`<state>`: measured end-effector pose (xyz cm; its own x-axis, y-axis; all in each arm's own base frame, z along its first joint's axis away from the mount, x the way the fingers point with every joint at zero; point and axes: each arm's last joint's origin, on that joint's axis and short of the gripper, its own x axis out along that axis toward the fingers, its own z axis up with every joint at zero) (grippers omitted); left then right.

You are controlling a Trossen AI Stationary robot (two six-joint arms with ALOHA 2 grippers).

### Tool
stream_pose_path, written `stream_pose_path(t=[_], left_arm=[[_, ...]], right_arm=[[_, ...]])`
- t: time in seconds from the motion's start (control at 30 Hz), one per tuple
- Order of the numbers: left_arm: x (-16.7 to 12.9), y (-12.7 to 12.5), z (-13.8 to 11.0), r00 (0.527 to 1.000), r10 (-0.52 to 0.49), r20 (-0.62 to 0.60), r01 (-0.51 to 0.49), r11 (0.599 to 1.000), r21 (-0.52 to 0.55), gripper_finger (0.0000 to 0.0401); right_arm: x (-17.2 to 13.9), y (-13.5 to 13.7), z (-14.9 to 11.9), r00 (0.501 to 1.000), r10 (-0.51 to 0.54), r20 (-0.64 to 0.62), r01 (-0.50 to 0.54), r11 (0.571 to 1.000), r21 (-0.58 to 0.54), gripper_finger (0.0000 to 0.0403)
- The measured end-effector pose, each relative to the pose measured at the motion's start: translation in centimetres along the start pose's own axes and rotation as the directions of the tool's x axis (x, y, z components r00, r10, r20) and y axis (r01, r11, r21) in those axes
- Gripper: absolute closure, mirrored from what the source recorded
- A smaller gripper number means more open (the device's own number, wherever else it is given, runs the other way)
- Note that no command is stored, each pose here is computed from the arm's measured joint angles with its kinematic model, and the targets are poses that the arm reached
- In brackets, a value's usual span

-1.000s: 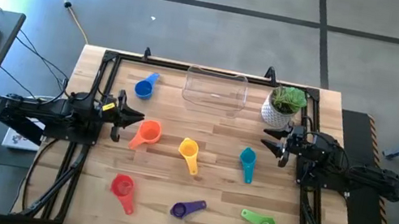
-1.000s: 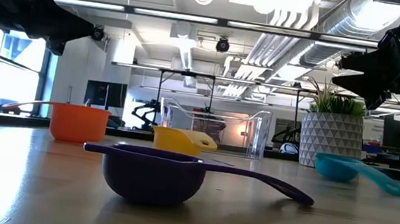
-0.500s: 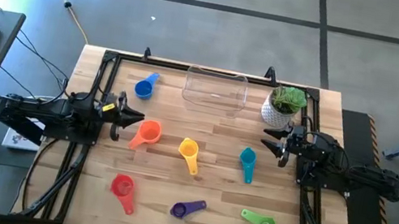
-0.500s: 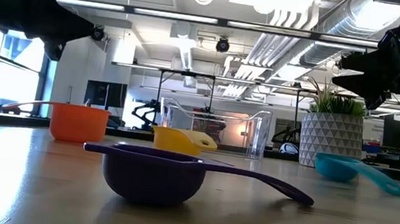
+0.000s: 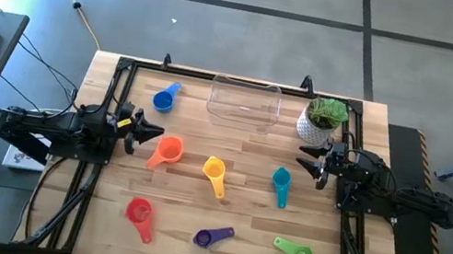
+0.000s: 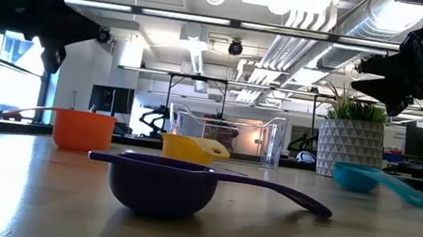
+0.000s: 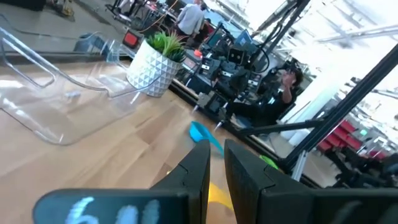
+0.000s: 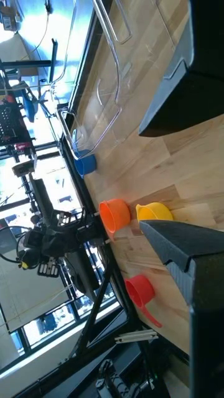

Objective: Nest measuring cups in basket
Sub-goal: Stack the red measuring cup on the top of the orange measuring cup

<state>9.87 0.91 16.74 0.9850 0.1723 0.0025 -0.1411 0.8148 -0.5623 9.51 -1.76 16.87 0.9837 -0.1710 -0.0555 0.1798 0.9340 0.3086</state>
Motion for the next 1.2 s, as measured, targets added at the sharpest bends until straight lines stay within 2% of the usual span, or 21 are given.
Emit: stream_pose_path(t=[0.13, 0.27, 0.4, 0.7, 0.87, 1.07, 1.2], left_arm=[[0.0, -0.2, 0.2, 1.000, -0.017, 0.026, 0.018, 0.999, -0.036, 0.0364], [-0.3, -1.2, 1.7, 0.996, -0.060, 0.069, 0.064, 0.996, -0.057, 0.0364], [-1.1, -2.6, 3.9, 0.989, -0.099, 0.107, 0.100, 0.995, -0.010, 0.0364], [-2.7, -6.1, 9.4, 0.986, -0.115, 0.122, 0.099, 0.987, 0.126, 0.0357], [-2.3, -8.2, 12.0, 0.979, -0.185, 0.087, 0.155, 0.950, 0.272, 0.0332], [-0.9, -9.8, 13.9, 0.978, -0.201, 0.062, 0.166, 0.918, 0.360, 0.0282], [0.0, -10.7, 15.0, 0.975, -0.211, 0.063, 0.181, 0.931, 0.318, 0.0253]], right_arm=[[0.0, 0.0, 0.0, 1.000, 0.000, 0.000, 0.000, 1.000, 0.000, 0.0181], [0.0, 0.0, 0.0, 1.000, 0.000, 0.000, 0.000, 1.000, 0.000, 0.0181], [0.0, 0.0, 0.0, 1.000, 0.000, 0.000, 0.000, 1.000, 0.000, 0.0181], [0.0, 0.0, 0.0, 1.000, 0.000, 0.000, 0.000, 1.000, 0.000, 0.0181], [0.0, 0.0, 0.0, 1.000, 0.000, 0.000, 0.000, 1.000, 0.000, 0.0181], [0.0, 0.0, 0.0, 1.000, 0.000, 0.000, 0.000, 1.000, 0.000, 0.0181], [0.0, 0.0, 0.0, 1.000, 0.000, 0.000, 0.000, 1.000, 0.000, 0.0181]])
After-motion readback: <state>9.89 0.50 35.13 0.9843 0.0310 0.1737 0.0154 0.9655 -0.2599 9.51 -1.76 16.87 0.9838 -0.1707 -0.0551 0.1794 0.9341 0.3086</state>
